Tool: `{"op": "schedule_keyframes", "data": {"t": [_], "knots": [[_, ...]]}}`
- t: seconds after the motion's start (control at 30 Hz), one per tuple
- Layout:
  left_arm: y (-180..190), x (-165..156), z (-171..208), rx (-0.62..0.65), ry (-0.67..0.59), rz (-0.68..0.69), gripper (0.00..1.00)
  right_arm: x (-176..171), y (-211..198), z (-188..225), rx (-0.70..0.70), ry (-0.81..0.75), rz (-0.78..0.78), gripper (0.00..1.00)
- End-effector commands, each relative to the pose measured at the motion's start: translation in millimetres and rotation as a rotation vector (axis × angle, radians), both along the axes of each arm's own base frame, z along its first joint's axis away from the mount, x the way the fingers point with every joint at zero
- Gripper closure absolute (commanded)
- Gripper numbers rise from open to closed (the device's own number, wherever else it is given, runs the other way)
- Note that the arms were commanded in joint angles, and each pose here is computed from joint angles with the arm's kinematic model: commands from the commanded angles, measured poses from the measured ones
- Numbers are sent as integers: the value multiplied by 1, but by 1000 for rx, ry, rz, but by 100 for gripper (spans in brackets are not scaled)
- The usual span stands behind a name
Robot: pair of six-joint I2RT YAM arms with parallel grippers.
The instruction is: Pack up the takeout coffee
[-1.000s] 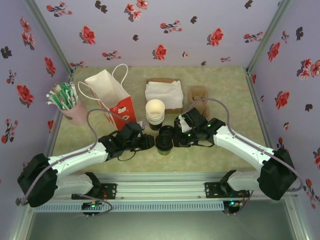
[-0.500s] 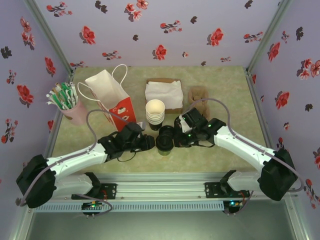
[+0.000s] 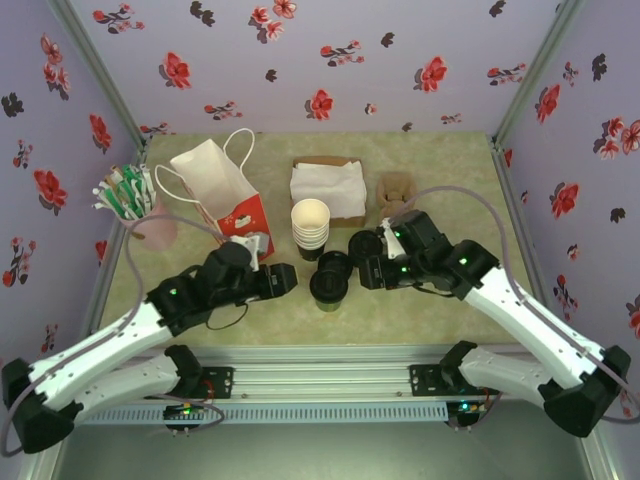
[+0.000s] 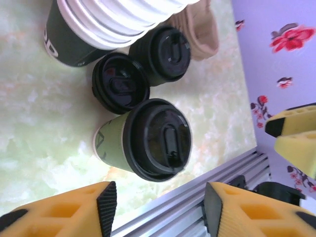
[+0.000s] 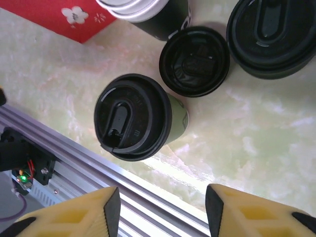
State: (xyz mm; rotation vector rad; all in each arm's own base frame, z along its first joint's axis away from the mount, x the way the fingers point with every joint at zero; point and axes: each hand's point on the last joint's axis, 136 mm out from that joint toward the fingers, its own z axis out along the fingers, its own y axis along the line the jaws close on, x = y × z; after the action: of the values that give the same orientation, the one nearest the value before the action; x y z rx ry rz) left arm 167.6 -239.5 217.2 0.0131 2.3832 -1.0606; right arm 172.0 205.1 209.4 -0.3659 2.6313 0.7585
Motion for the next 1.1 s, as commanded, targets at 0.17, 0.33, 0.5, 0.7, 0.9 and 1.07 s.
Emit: {"op": "schedule_keyframes", "data": {"t": [0.17,0.33,0.5,0.7,0.9,1.07], "knots": [[68,-21,55,118,-115,63,20,-8,-31,44,-6,-157,-43,15],[109,-27,73,171,-173,144,1,-5,-47,48,-28,-218,-97,1],[138,-19,87,305,-216,227,1,6,-56,40,-89,-221,-160,1],[138,-2,113,472,-294,209,1,24,-60,29,-167,-195,-227,1],[119,30,146,668,-369,140,7,39,-70,21,-249,-183,-336,1],[104,62,147,779,-342,57,16,38,-77,19,-263,-173,-365,1]]}}
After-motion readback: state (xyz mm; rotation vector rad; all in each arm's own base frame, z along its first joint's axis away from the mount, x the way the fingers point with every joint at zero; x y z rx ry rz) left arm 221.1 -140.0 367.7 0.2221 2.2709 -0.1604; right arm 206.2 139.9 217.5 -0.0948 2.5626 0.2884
